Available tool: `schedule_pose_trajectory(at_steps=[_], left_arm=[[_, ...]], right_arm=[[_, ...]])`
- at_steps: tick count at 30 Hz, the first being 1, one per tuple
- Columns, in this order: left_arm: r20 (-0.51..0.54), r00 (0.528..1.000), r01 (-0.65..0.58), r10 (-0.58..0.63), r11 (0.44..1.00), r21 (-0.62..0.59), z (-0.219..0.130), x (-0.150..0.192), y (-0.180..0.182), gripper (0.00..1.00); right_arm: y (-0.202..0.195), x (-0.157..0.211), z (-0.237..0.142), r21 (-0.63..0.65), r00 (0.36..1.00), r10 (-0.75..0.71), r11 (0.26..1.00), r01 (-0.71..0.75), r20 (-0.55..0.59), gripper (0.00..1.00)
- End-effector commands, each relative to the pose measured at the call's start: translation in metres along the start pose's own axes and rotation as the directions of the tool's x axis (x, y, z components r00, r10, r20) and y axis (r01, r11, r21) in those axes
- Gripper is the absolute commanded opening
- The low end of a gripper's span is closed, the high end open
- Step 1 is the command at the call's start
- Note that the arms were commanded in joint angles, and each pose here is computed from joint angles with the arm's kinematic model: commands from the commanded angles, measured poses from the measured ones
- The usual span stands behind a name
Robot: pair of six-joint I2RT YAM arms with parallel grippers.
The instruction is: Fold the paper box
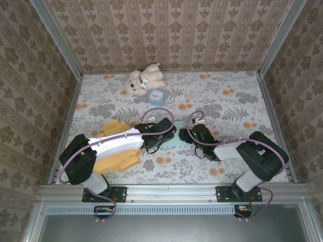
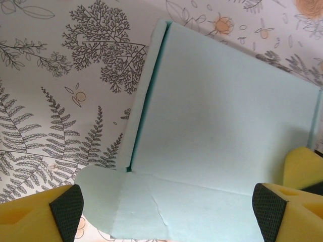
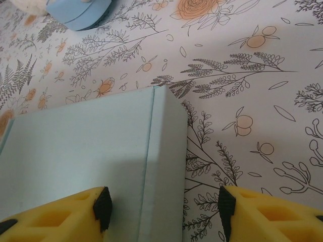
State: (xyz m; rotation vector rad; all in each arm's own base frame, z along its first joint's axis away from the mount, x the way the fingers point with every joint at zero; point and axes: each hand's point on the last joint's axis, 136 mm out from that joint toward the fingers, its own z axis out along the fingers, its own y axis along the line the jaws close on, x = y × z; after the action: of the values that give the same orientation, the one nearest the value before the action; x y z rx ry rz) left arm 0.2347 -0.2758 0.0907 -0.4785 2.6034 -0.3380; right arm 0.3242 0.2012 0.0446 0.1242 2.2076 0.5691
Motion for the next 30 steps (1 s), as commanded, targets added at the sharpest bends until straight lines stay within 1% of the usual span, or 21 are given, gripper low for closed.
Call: schedule_pose_trajectory(at_steps=[1, 6, 9, 12, 15, 17, 22, 24, 26, 30], left_arm=[[0.015, 1.000, 0.001, 0.000, 0.998, -0.060, 0.005, 0.000, 0.009, 0.90], [0.002, 1.000, 0.004, -0.003, 0.996, -0.087, 0.014, 0.006, 0.014, 0.90], [-0.021, 1.000, 0.002, -0.004, 0.997, -0.081, 0.020, 0.012, 0.012, 0.90], [-0.018, 1.000, 0.014, -0.015, 0.997, -0.080, 0.023, 0.012, 0.011, 0.90], [0.000, 0.998, 0.056, -0.056, 0.995, -0.083, 0.026, 0.007, 0.014, 0.91], [0.006, 0.996, 0.091, -0.091, 0.994, -0.056, 0.026, 0.002, 0.011, 0.93], [0.023, 0.984, 0.177, -0.177, 0.984, -0.025, 0.016, -0.006, 0.006, 0.97], [0.039, 0.977, 0.211, -0.210, 0.977, -0.026, 0.010, -0.011, 0.006, 1.00], [0.047, 0.972, 0.234, -0.232, 0.971, -0.042, 0.006, -0.014, 0.007, 1.00], [0.026, 0.952, 0.306, -0.305, 0.949, -0.080, 0.010, -0.009, 0.013, 1.00]], right_arm=[[-0.028, 0.038, -0.001, 0.093, 0.993, -0.027, 0.995, 0.037, -0.113, 0.61], [-0.029, 0.038, -0.002, 0.095, 0.993, -0.029, 0.995, 0.039, -0.112, 0.61], [-0.030, 0.039, -0.001, 0.097, 0.993, -0.028, 0.995, 0.039, -0.114, 0.61], [-0.029, 0.041, 0.001, 0.092, 0.993, -0.024, 0.995, 0.035, -0.117, 0.61], [-0.029, 0.042, 0.002, 0.091, 0.993, -0.022, 0.995, 0.032, -0.119, 0.61], [-0.030, 0.044, 0.003, 0.092, 0.992, -0.020, 0.995, 0.032, -0.121, 0.61], [-0.030, 0.047, 0.007, 0.090, 0.992, -0.019, 0.995, 0.030, -0.129, 0.61], [-0.030, 0.048, 0.008, 0.091, 0.991, -0.018, 0.995, 0.030, -0.130, 0.61], [-0.030, 0.050, 0.008, 0.089, 0.991, -0.015, 0.996, 0.026, -0.132, 0.61], [-0.029, 0.052, 0.010, 0.082, 0.991, -0.013, 0.996, 0.025, -0.134, 0.61]])
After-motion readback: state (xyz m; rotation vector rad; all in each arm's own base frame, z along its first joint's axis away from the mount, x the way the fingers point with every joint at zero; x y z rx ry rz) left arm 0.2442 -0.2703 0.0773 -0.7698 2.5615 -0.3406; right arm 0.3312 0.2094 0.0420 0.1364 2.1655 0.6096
